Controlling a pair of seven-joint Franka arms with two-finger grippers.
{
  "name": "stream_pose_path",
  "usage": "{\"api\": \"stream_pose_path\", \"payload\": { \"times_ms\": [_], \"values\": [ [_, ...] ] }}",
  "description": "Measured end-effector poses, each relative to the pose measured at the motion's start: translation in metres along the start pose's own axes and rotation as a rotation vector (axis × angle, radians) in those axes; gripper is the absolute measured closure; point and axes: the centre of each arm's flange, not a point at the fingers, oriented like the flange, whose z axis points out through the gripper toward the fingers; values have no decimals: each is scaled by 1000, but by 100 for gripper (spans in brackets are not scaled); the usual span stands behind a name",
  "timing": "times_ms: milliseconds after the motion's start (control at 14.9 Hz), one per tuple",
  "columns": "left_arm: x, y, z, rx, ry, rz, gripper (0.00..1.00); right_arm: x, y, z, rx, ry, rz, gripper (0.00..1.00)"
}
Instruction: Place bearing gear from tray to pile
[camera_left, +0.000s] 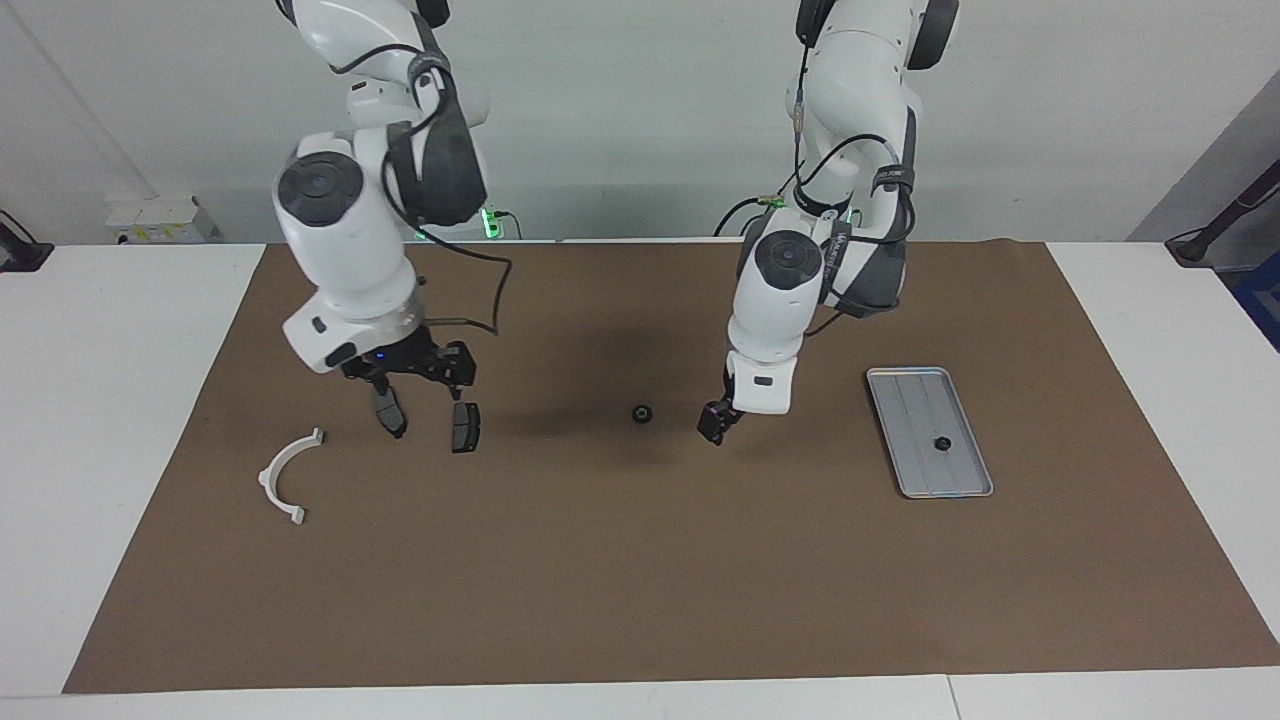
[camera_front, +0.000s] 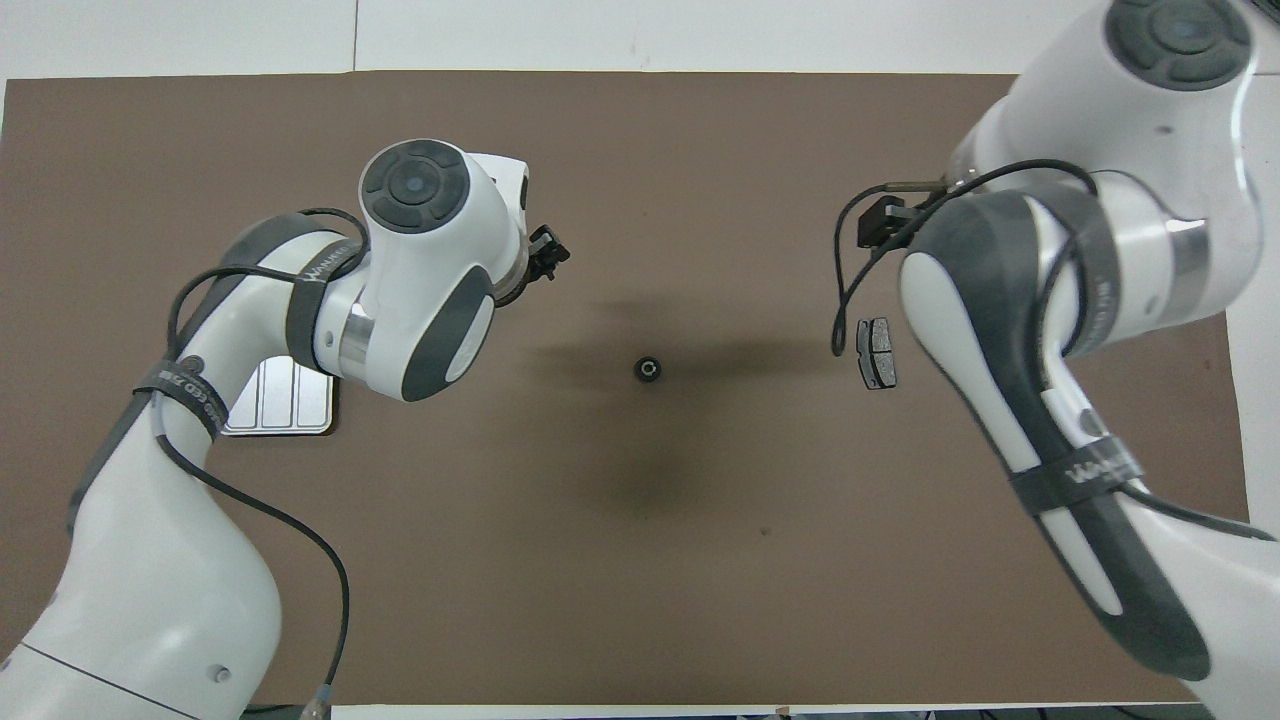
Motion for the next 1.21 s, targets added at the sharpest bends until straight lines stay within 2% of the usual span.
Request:
{"api": "stream_pose_path", "payload": {
  "times_ms": [268, 470, 671, 872, 1208],
  "values": [
    [67, -85, -16, 32, -42, 211, 0, -35, -108, 15, 17, 43, 90, 0],
    [97, -125, -13, 38, -68, 344, 0, -50, -145, 27, 23, 52, 114, 0],
    [118, -160, -3, 43, -93, 435, 0, -69, -181, 50, 22, 50, 133, 0],
    [139, -202, 6, 39, -111, 505, 0, -97, -214, 79, 17, 45, 96, 0],
    [152, -231, 22, 25, -81, 509, 0, -111, -222, 115, 31, 60, 73, 0]
  ]
}}
